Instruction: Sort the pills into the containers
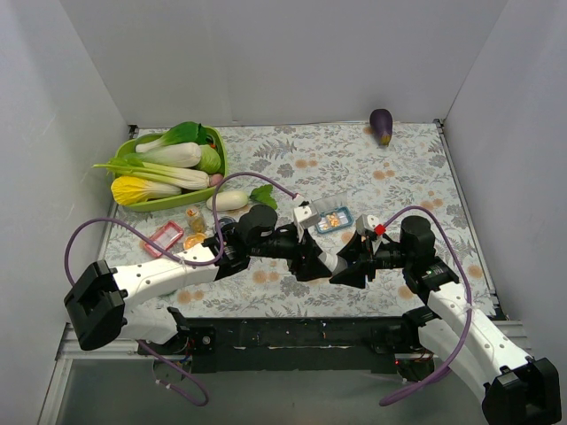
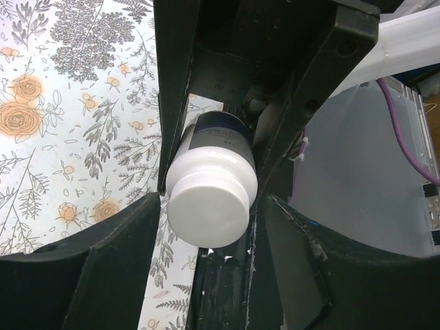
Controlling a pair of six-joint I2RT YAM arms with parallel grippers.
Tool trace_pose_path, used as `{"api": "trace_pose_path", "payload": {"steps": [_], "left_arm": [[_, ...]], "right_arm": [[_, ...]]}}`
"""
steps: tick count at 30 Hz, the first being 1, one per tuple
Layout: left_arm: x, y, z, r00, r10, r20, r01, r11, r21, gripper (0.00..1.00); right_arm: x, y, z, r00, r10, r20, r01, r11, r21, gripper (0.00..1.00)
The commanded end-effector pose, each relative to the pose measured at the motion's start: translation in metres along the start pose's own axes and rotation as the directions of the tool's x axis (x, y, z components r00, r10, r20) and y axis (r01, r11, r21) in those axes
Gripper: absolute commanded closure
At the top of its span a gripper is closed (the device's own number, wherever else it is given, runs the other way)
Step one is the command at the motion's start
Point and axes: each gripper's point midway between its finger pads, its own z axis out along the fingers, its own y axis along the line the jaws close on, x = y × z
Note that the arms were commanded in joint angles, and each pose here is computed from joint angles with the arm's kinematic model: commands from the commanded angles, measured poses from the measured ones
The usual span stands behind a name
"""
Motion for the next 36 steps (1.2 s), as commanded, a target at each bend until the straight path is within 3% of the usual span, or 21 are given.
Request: {"api": "trace_pose_path", "payload": {"steps": [1, 3, 5, 6, 9, 10, 12, 14, 15, 16, 18, 19, 22, 30, 36], "left_arm": [[-0.031, -0.017, -0.005, 0.997, 0.028, 0.076, -0.032, 0.998, 0.049, 0.37], [-0.032, -0.018, -0.005, 0.997, 0.026, 0.078, -0.030, 0.998, 0.050, 0.38], [-0.032, -0.016, -0.004, 0.997, 0.018, 0.079, -0.021, 0.999, 0.044, 0.46], [-0.032, -0.015, -0.004, 0.997, 0.016, 0.079, -0.020, 0.999, 0.043, 0.58], [-0.031, -0.017, -0.003, 0.997, 0.007, 0.075, -0.011, 0.998, 0.054, 0.76], [-0.032, -0.016, -0.004, 0.997, 0.003, 0.074, -0.006, 0.999, 0.053, 0.90], [-0.033, -0.013, -0.006, 0.997, -0.016, 0.075, 0.014, 0.999, 0.035, 0.99], [-0.034, -0.008, -0.008, 0.996, -0.031, 0.079, 0.031, 0.999, 0.009, 1.00], [-0.032, -0.006, -0.010, 0.997, -0.042, 0.071, 0.042, 0.999, -0.004, 1.00], [-0.032, -0.003, -0.012, 0.996, -0.048, 0.071, 0.049, 0.999, -0.018, 1.00], [-0.030, 0.001, -0.017, 0.996, -0.065, 0.069, 0.068, 0.997, -0.042, 1.00], [-0.030, 0.005, -0.020, 0.995, -0.076, 0.072, 0.080, 0.995, -0.058, 1.00], [-0.025, 0.018, -0.028, 0.990, -0.130, 0.062, 0.136, 0.984, -0.117, 1.00], [0.004, 0.071, -0.063, 0.958, -0.283, 0.039, 0.277, 0.886, -0.371, 1.00], [0.024, 0.095, -0.080, 0.940, -0.340, -0.018, 0.278, 0.796, -0.537, 1.00]], "right_arm": [[-0.006, 0.003, 0.000, 0.999, -0.040, 0.021, 0.041, 0.999, -0.015, 0.99], [-0.006, 0.003, 0.000, 0.999, -0.037, 0.020, 0.038, 0.999, -0.015, 0.99], [-0.007, 0.003, 0.000, 0.999, -0.040, 0.021, 0.041, 0.999, -0.017, 0.99], [-0.007, 0.003, 0.000, 0.999, -0.039, 0.020, 0.039, 0.999, -0.017, 0.99], [-0.007, 0.003, 0.000, 0.999, -0.039, 0.020, 0.039, 0.999, -0.015, 0.99], [-0.006, 0.003, 0.000, 0.999, -0.035, 0.019, 0.035, 0.999, -0.014, 0.99], [-0.006, 0.003, 0.000, 0.999, -0.032, 0.018, 0.032, 0.999, -0.014, 0.99], [-0.004, 0.001, 0.000, 0.999, -0.029, 0.016, 0.029, 1.000, -0.002, 0.97], [-0.004, 0.000, 0.000, 0.999, -0.030, 0.015, 0.030, 1.000, 0.003, 0.92], [-0.005, -0.001, 0.000, 0.999, -0.031, 0.015, 0.030, 0.999, 0.012, 0.77], [-0.004, -0.003, -0.001, 0.999, -0.030, 0.015, 0.030, 0.999, 0.020, 0.56], [-0.004, -0.004, -0.001, 0.999, -0.032, 0.014, 0.032, 0.999, 0.027, 0.36], [-0.004, -0.009, -0.002, 0.999, -0.050, -0.003, 0.050, 0.997, 0.057, 0.09], [-0.001, -0.030, -0.016, 0.988, -0.109, -0.111, 0.129, 0.973, 0.190, 0.04], [-0.014, -0.069, -0.044, 0.974, -0.103, -0.204, 0.179, 0.897, 0.403, 0.03]]}}
